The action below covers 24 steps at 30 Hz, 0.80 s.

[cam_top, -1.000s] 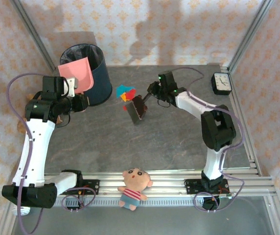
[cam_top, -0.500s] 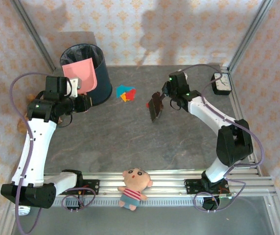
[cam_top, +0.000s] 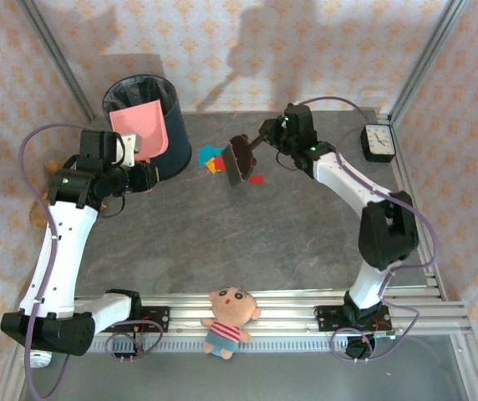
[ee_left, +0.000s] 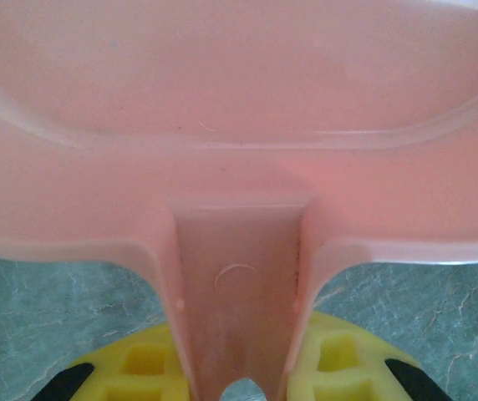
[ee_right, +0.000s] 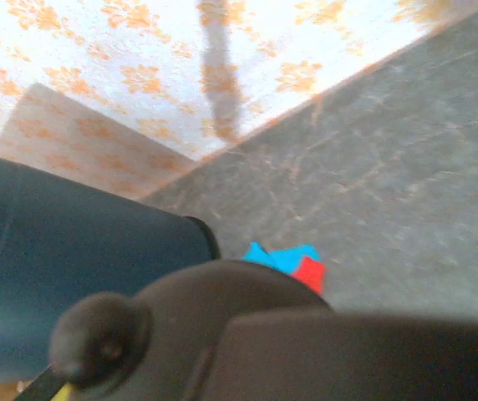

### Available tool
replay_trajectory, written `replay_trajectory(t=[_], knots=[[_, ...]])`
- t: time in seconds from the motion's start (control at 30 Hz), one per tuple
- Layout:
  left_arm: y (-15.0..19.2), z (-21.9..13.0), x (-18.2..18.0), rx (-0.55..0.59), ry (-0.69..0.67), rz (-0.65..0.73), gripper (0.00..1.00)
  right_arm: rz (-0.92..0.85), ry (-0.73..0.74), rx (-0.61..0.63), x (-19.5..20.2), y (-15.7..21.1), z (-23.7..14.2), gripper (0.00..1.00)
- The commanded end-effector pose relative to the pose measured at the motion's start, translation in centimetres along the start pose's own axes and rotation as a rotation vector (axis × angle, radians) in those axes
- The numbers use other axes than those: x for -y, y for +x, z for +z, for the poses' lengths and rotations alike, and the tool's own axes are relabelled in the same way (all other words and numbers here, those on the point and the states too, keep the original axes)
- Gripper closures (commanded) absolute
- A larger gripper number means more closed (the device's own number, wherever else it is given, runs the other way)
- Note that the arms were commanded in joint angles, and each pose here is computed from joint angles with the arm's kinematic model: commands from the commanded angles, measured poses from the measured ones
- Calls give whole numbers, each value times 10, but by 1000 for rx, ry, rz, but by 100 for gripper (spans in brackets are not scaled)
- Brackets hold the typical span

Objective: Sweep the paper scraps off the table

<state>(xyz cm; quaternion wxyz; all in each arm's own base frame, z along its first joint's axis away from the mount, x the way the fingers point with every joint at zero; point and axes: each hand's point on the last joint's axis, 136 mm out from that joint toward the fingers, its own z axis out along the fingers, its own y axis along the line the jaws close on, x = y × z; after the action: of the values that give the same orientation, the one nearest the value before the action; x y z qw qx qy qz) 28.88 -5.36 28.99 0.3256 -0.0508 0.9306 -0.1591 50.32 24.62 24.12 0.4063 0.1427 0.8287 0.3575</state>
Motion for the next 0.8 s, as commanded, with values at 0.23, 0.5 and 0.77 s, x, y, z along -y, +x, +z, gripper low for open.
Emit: replay_trajectory(t=[0.23,0.5,0.77], knots=[[9,6,0,-2,9,21,100,167,-168,-16,-28,-15,83,100],[12,6,0,-12,8,27,100,242,-110,-72,-3,1,134,100],[16,8,-1,-32,7,27,100,202,89,-89,40,15,141,100]])
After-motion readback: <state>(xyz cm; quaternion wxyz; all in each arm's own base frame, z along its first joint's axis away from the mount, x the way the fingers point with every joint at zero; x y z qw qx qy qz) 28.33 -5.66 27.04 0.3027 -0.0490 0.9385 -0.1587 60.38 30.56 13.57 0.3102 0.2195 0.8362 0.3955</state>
